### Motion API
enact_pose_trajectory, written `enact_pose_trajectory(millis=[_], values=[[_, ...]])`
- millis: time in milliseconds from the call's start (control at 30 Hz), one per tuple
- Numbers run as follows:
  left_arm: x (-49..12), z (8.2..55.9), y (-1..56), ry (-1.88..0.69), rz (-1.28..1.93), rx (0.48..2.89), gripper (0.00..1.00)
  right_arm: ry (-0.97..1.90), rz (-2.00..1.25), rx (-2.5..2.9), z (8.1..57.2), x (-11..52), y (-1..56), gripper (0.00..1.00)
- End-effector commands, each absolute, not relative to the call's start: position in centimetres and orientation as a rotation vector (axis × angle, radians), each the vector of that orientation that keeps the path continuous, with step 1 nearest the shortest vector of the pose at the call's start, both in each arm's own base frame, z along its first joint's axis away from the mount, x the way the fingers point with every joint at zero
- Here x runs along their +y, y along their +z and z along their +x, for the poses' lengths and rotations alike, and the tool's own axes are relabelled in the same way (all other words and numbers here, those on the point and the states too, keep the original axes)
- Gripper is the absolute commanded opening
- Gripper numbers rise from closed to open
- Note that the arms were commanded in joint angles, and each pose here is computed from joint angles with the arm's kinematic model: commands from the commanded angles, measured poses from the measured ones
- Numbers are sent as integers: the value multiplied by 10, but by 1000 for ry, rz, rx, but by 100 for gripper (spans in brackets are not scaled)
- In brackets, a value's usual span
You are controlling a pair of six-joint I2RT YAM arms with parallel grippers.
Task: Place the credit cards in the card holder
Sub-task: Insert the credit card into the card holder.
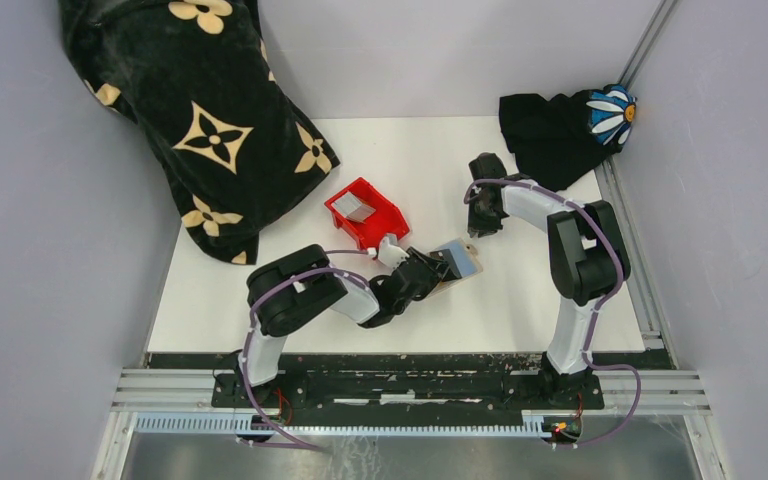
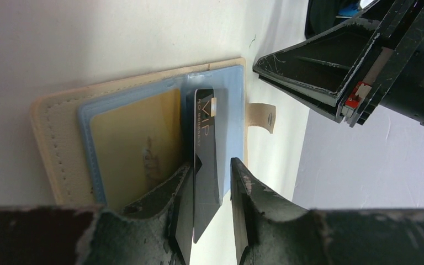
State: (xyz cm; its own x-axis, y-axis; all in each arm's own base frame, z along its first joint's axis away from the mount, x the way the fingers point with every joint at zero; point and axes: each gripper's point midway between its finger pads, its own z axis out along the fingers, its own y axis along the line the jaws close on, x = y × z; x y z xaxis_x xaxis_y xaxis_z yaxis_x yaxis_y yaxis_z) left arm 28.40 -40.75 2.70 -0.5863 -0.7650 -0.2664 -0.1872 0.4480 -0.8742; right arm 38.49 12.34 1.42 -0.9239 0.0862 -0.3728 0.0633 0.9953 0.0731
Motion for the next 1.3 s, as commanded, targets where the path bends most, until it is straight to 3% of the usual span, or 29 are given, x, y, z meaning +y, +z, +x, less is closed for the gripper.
enact_pose_trajectory(millis=[0, 500, 800, 1033, 1267], values=[[-391, 274, 1, -915, -675, 2147, 37, 107, 115, 2813, 364, 124, 1, 29], [-393, 278, 1, -890, -588, 2151, 41, 108, 79, 2628, 348, 121, 74, 28], [-396, 280, 0, -938, -590, 2158, 41, 85, 22, 2545, 318, 126, 89, 26], [-389, 280, -1, -995, -635, 2135, 42, 208, -84, 2421, 284, 157, 98, 11], [-390, 279, -3, -1073, -657, 2133, 42, 292, -177, 2368, 266, 176, 95, 4]])
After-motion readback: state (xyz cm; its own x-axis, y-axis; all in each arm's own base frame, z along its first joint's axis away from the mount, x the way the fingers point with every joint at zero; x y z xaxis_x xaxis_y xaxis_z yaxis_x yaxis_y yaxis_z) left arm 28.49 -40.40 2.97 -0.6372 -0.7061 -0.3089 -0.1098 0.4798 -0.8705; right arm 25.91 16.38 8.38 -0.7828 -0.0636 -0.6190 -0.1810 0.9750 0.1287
